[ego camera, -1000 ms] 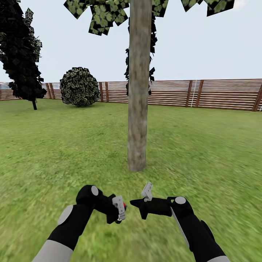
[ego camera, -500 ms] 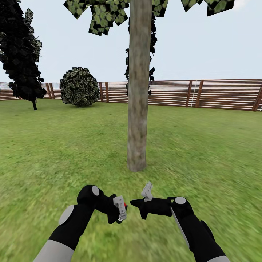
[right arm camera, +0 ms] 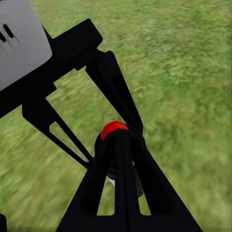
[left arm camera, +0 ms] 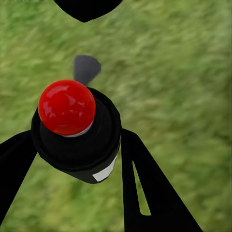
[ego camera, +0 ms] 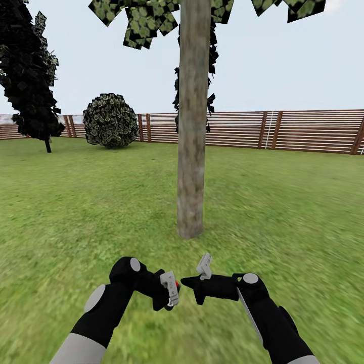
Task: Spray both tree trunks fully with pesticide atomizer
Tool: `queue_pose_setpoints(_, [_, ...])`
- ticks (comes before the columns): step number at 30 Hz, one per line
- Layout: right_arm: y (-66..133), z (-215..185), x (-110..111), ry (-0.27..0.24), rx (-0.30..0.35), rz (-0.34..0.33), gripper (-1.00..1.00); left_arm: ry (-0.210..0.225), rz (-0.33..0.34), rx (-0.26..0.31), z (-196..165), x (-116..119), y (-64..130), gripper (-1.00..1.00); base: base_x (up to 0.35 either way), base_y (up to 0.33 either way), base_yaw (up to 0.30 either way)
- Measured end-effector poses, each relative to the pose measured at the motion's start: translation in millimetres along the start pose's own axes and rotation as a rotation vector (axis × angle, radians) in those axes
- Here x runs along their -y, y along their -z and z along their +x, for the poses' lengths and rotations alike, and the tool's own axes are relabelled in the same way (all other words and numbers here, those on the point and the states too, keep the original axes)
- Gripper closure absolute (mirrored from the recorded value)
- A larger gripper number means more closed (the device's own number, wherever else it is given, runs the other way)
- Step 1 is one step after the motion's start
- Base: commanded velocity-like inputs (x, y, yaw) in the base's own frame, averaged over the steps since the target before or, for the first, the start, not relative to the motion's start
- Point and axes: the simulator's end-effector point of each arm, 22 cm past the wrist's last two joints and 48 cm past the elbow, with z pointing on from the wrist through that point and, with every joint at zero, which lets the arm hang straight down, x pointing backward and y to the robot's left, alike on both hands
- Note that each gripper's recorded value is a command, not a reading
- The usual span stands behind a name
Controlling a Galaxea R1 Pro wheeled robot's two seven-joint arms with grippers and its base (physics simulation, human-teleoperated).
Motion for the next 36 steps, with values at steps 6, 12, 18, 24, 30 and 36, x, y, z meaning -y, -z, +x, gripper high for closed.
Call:
queue_pose_setpoints(6, [0.0, -0.1, 0.1, 0.000, 0.000, 0.000, 1.00, -0.005, -0.005, 0.002, -2.5, -3.0, 1.9, 1.00, 0.000, 0.000, 0.000])
queue_pose_setpoints(12, [0.0, -0.1, -0.1, -0.001, 0.001, 0.000, 1.00, -0.007, -0.007, 0.004, -4.0, -4.6, 2.9, 1.00, 0.000, 0.000, 0.000])
queue_pose_setpoints(18, [0.0, -0.2, -0.1, -0.001, 0.001, 0.000, 1.00, -0.007, -0.007, 0.004, -4.1, -4.7, 2.9, 1.00, 0.000, 0.000, 0.000])
queue_pose_setpoints(24, [0.0, -0.2, -0.1, -0.001, 0.001, 0.000, 1.00, -0.005, -0.004, 0.002, -3.1, -4.1, 2.0, 1.00, 0.000, 0.000, 0.000])
queue_pose_setpoints(30, [0.0, -0.3, -0.1, -0.001, 0.001, 0.000, 1.00, -0.006, -0.002, 0.003, -3.1, -3.8, 1.9, 1.00, 0.000, 0.000, 0.000])
queue_pose_setpoints(36, [0.0, -0.3, 0.0, -0.001, 0.001, 0.000, 1.00, -0.008, 0.003, 0.004, -3.4, -2.7, 1.9, 1.00, 0.000, 0.000, 0.000])
